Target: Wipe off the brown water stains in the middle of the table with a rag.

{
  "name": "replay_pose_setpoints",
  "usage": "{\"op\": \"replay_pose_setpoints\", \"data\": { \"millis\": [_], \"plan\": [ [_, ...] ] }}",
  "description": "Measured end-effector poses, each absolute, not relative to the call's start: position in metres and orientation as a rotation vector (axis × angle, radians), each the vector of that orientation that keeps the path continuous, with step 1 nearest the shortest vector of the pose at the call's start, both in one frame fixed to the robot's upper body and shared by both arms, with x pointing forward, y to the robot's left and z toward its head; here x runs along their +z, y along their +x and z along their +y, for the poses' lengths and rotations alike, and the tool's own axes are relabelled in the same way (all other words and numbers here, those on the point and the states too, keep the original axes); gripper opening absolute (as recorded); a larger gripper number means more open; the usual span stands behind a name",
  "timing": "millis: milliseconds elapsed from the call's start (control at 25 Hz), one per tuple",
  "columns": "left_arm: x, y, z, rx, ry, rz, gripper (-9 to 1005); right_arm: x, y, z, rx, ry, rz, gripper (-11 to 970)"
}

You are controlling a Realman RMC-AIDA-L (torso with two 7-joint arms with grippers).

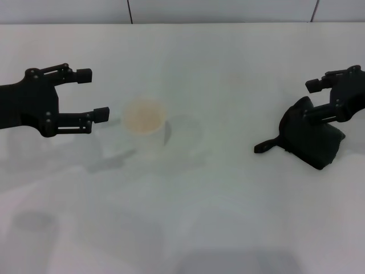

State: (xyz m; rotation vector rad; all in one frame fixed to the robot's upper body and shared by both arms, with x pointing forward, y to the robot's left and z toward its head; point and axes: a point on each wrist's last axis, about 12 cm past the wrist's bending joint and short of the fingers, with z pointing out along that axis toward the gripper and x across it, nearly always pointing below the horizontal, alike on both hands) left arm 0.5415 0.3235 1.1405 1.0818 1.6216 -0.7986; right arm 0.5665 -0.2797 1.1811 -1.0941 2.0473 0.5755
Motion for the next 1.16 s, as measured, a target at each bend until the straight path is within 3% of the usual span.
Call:
{"op": "replay_pose_setpoints", "data": {
  "millis": [1160],
  "plan": [
    [1.1400,0.5412,0.3230,-0.800,1.081,1.622,884,1.1801,0.5675,-0.2784,0.587,-1.096,2.051,829]
  ]
}}
